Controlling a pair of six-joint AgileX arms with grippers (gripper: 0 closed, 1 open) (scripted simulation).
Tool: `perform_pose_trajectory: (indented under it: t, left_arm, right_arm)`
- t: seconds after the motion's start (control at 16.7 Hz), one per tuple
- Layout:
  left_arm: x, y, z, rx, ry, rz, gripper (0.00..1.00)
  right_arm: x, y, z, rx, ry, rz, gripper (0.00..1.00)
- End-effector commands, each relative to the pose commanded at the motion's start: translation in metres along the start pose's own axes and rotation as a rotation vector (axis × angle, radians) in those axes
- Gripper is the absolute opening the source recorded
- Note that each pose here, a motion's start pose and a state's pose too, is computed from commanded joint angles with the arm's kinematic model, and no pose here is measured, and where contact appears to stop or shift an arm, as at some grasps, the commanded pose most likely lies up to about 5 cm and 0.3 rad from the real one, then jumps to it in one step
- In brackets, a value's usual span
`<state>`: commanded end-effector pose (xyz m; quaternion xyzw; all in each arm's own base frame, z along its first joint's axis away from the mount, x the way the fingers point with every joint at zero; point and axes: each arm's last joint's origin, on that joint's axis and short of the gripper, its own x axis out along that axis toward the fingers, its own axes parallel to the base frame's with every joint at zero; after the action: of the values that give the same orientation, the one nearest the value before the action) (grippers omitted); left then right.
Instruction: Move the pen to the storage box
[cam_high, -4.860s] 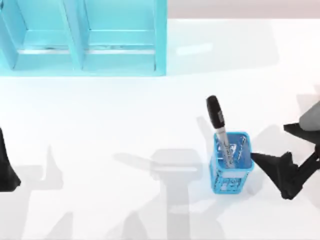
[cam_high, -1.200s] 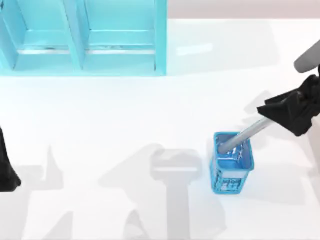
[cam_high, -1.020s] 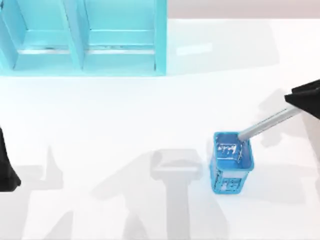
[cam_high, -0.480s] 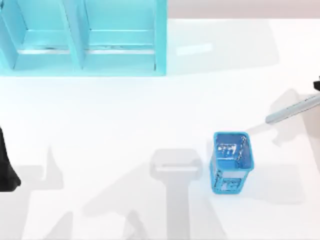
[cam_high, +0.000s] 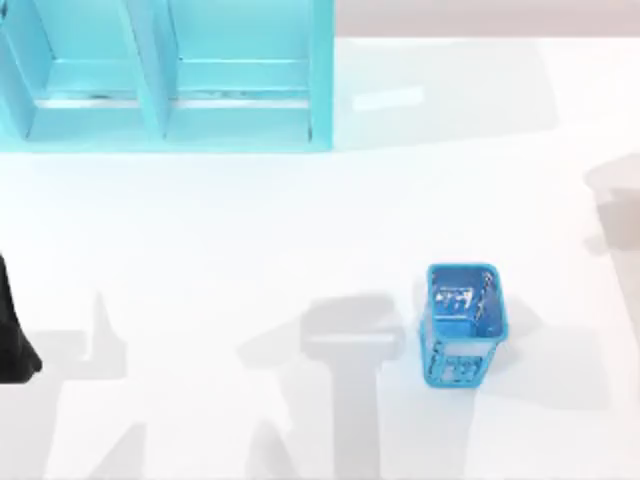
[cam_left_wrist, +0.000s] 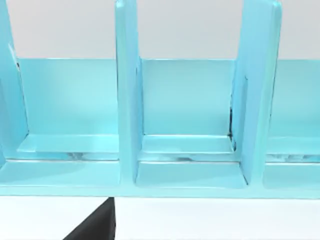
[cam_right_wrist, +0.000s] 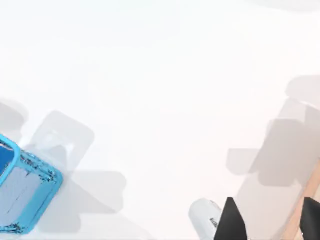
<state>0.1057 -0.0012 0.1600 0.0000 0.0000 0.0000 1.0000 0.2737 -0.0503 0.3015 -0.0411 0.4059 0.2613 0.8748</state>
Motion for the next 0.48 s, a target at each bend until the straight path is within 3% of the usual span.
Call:
perform_pose_trajectory:
  t: [0.3,0.48]
  left_arm:
    - [0.0,0.0,0.0,0.0,0.0,0.0,1.0]
    - [0.0,0.0,0.0,0.0,0.0,0.0,1.0]
  right_arm:
    - [-0.052,-0.028,0.015,0.096,0.228,-0.241,0.0]
    - [-0.069,-0.035,0.016,0.13,0.287,-0.311,0.0]
